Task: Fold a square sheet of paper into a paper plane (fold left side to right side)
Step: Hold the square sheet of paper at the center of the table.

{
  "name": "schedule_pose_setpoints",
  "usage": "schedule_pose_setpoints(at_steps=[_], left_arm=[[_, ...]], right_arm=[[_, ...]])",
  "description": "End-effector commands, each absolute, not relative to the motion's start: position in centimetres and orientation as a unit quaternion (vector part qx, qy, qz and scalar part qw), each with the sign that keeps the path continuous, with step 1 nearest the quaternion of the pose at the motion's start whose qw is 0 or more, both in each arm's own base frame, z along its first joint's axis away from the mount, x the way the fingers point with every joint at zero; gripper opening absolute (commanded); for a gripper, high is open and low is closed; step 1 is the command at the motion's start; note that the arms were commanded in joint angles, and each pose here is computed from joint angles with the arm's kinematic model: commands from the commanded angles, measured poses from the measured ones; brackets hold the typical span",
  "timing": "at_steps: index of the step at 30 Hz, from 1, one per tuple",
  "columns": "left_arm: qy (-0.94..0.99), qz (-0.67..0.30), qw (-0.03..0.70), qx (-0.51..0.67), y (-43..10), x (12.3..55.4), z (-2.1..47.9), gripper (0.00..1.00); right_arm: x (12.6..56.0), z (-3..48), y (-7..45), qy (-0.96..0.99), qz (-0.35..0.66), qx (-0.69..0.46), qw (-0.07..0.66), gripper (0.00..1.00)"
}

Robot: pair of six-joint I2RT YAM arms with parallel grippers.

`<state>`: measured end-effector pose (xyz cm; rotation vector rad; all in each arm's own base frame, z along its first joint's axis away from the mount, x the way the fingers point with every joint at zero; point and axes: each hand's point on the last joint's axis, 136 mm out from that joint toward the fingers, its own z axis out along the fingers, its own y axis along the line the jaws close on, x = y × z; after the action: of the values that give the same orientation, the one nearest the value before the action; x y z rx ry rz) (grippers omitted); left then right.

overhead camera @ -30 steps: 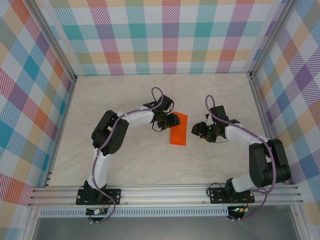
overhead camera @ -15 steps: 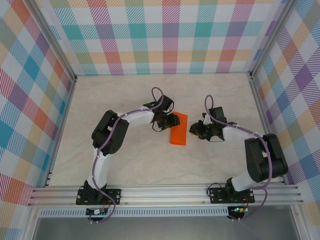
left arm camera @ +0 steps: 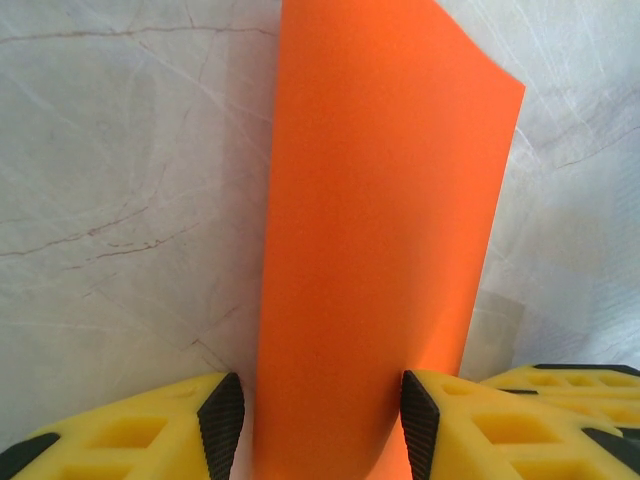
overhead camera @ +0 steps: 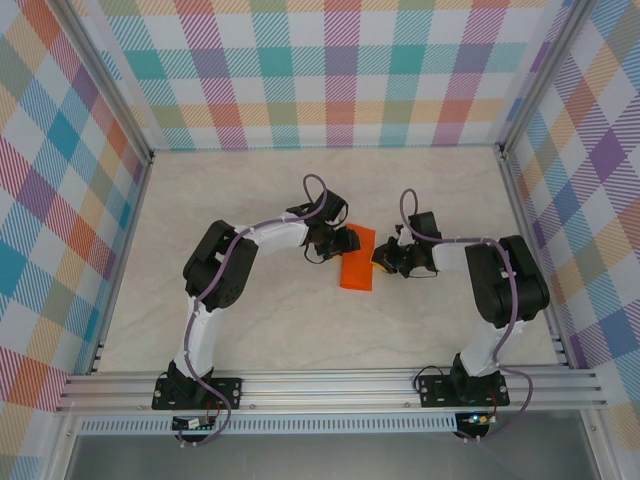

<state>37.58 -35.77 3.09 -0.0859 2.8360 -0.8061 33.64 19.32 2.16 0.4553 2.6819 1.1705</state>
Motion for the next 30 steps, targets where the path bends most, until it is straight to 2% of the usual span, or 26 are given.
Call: schedule_pose_setpoints(at_steps=[1, 11, 16, 22, 25, 27, 30], left_arm=[[0.973, -0.221, 0.061, -0.028, -34.5, 35.5, -0.6, 0.49], [0.972, -0.223, 0.065, -0.024, -34.5, 35.5, 0.0, 0.50], [0.970, -0.225, 0.087, -0.017, -34.0, 36.1, 2.2, 0.57], [0.961, -0.245, 0.131, -0.011, -32.5, 37.1, 6.7, 0.69], [0.950, -0.270, 0.154, 0.006, -32.5, 37.0, 9.1, 0.71], [0.937, -0.310, 0.158, 0.035, -33.6, 36.5, 10.4, 0.66], [0.908, -0.387, 0.142, 0.071, -36.2, 35.6, 11.7, 0.49]], right_arm=[[33.9, 1.9, 19.6, 0.906, 0.390, 0.142, 0.087, 0.09], [31.3, -2.0, 17.8, 0.938, 0.307, 0.155, 0.030, 0.09], [30.2, -3.6, 17.2, 0.945, 0.286, 0.161, 0.007, 0.09], [29.4, -4.7, 16.7, 0.949, 0.269, 0.164, -0.007, 0.09], [29.3, -4.8, 16.6, 0.951, 0.264, 0.163, -0.009, 0.09], [29.1, -4.9, 16.5, 0.951, 0.263, 0.163, -0.010, 0.09], [29.1, -4.9, 16.4, 0.951, 0.262, 0.164, -0.010, 0.09]])
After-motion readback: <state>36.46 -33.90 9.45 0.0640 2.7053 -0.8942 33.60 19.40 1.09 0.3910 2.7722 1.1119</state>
